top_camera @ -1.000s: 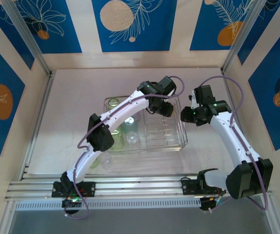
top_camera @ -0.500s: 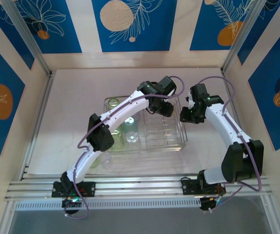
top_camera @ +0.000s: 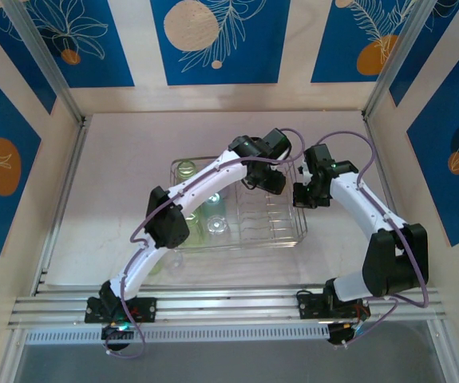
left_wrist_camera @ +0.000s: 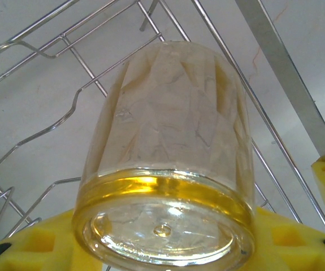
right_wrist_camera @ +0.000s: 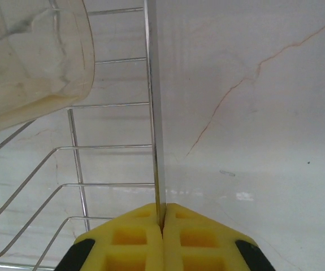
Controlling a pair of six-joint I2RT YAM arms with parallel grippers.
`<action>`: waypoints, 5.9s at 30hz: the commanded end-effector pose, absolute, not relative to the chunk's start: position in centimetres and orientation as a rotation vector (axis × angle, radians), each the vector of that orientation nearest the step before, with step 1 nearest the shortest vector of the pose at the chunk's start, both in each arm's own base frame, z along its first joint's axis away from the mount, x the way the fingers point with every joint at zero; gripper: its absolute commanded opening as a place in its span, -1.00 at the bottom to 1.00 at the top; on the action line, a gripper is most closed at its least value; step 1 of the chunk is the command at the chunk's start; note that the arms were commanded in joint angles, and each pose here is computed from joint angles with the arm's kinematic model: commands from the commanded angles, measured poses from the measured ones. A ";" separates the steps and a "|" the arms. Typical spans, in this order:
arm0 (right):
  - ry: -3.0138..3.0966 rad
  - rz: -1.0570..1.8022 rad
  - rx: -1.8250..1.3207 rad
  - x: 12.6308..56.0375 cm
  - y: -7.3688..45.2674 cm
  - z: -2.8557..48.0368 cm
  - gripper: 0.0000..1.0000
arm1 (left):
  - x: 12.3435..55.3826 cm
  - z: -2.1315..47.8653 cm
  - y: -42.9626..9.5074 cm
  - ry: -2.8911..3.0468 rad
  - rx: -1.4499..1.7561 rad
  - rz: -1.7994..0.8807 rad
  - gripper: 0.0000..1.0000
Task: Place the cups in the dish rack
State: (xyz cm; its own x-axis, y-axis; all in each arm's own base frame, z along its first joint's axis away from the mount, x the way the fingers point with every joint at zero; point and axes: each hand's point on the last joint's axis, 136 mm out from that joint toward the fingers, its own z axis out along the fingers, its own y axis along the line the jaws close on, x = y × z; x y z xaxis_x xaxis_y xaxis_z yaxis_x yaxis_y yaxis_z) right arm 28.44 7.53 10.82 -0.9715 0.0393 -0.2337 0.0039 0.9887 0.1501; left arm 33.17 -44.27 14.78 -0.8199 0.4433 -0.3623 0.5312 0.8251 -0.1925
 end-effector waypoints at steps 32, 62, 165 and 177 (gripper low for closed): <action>2.920 0.234 0.167 23.5 8.1 12.3 -0.45 | 29.2 12.2 -43.3 2.804 0.818 -0.174 -1.00; 2.570 0.373 0.155 22.1 7.2 19.5 0.23 | 28.0 11.6 -43.9 2.787 0.882 -0.110 0.19; 1.983 0.080 -1.997 30.6 13.5 9.7 0.39 | 22.6 20.3 -11.2 2.067 0.125 -0.236 0.99; 1.951 0.008 -2.015 31.5 13.2 10.1 -0.06 | 22.7 20.1 -10.9 2.074 0.113 -0.233 0.99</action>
